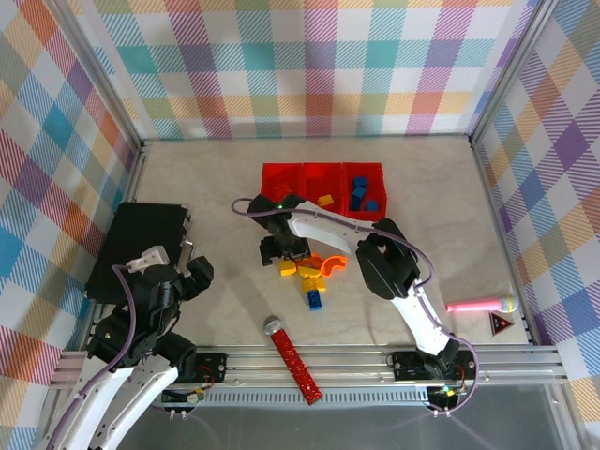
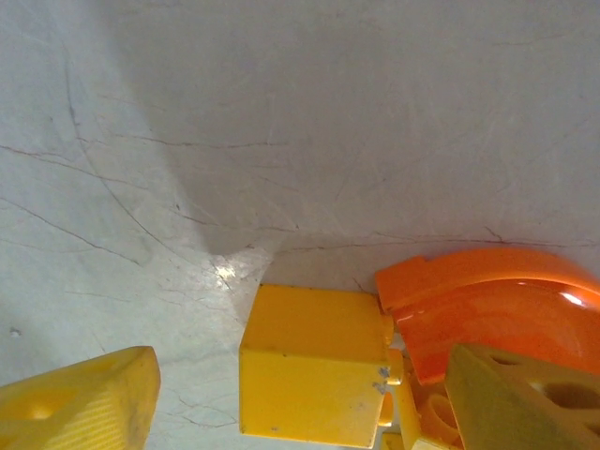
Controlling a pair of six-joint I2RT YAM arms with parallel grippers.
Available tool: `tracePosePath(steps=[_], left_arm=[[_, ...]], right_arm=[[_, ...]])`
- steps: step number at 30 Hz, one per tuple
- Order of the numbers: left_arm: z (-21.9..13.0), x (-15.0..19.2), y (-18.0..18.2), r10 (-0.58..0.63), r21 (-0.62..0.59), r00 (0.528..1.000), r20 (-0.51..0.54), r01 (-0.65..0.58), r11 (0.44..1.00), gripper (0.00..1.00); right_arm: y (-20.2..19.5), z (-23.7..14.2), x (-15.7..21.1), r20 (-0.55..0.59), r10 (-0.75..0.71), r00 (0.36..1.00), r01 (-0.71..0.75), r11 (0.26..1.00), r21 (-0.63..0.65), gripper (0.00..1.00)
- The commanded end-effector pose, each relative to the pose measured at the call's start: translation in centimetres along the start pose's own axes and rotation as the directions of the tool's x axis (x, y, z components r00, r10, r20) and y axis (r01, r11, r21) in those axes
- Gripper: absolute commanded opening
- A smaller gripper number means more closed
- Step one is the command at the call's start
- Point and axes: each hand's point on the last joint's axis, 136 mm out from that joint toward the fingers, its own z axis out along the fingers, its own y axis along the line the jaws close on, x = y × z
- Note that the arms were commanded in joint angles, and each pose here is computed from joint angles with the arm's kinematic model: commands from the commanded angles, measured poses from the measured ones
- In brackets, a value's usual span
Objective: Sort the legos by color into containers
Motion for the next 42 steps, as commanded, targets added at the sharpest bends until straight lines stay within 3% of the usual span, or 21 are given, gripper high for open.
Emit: tracePosePath(steps=[1,28,42], left_arm=[[0.3,0.2,0.3,-0.009,-0.009,1.000,0.005,0.009,1.000,1.00],[0.5,0.4,0.0,-0.002,-0.001,1.000,-0.007,0.002,1.000,1.00],[0.5,0.4,0.1,-0.002,-0.003,1.000,-0.009,0.002,1.000,1.00]], right_arm=[[-0.4,-0.1,0.7,-0.023,0.013,1.000,-0.012,0.999,0.040,0.80],[0.1,1.8,1.0,-0.063,-0.012,0.998,0.015,0.998,0.054,0.62],[0.7,-3.1,0.9,0.007,-0.064,0.998,0.064,0.998,-0.020,0.47]])
